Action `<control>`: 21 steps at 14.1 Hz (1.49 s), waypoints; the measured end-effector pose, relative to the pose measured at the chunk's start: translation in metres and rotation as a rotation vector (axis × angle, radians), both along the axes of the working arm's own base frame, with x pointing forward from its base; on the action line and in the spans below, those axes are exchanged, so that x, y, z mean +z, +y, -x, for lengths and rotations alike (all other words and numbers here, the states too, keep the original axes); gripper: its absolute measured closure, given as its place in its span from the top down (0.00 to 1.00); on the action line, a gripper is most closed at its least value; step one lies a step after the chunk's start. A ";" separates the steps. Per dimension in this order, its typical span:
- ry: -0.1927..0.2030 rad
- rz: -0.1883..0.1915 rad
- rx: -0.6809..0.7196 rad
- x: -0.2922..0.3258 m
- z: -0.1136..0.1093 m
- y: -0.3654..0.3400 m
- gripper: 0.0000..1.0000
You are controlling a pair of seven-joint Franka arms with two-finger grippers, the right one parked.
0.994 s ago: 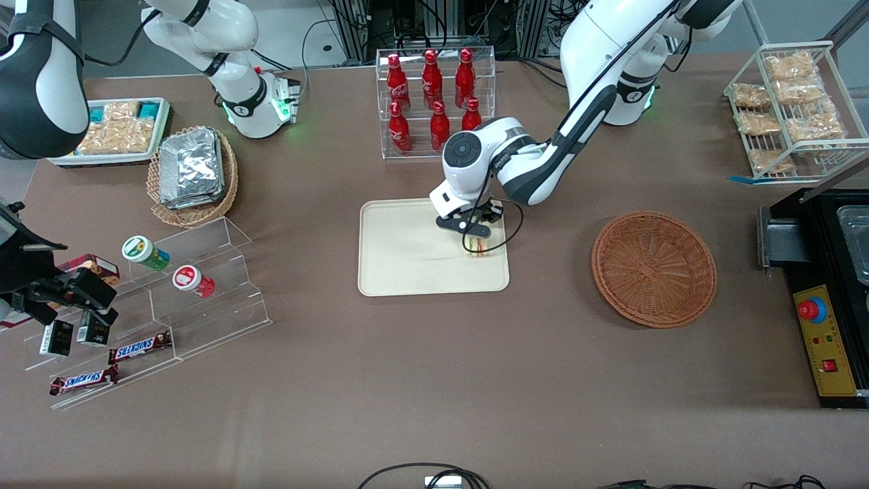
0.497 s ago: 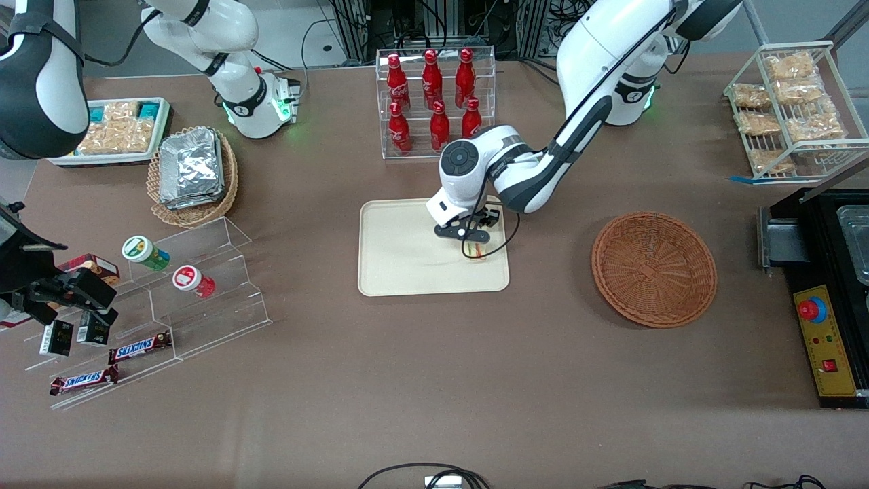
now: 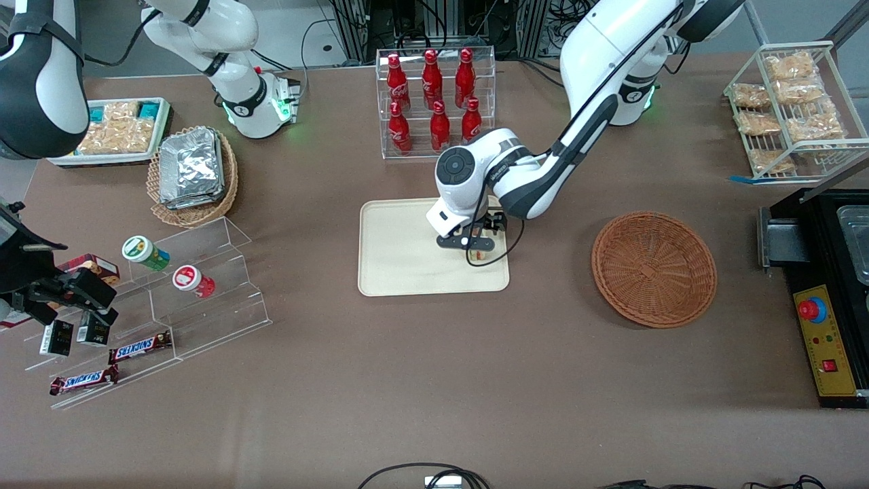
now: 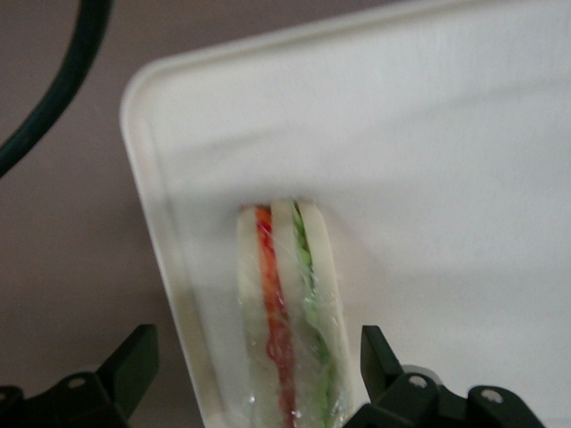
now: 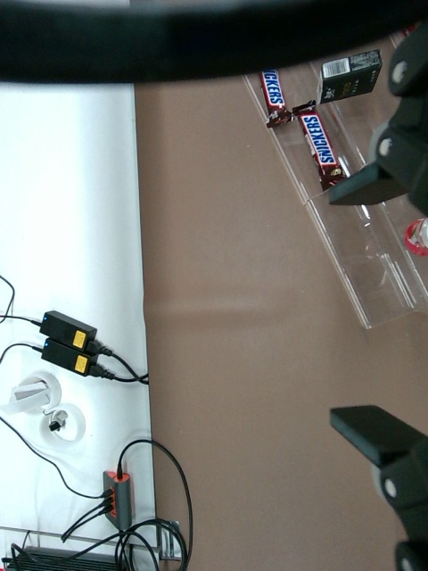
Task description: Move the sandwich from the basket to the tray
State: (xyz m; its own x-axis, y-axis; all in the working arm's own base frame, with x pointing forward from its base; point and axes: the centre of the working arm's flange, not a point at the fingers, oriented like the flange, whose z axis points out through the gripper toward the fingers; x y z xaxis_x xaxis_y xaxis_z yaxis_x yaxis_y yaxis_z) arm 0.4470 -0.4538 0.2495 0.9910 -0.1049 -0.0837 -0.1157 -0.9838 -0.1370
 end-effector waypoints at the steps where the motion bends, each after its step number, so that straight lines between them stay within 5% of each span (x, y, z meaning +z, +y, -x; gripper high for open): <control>1: -0.016 0.014 0.027 0.016 -0.013 0.005 1.00; 5: -0.080 0.062 0.136 0.075 -0.054 0.041 1.00; 8: -0.084 0.032 0.230 0.109 -0.079 0.086 1.00; 14: -0.008 -0.096 0.461 0.159 -0.141 0.225 1.00; 21: 0.100 -0.066 0.354 0.234 -0.157 0.351 1.00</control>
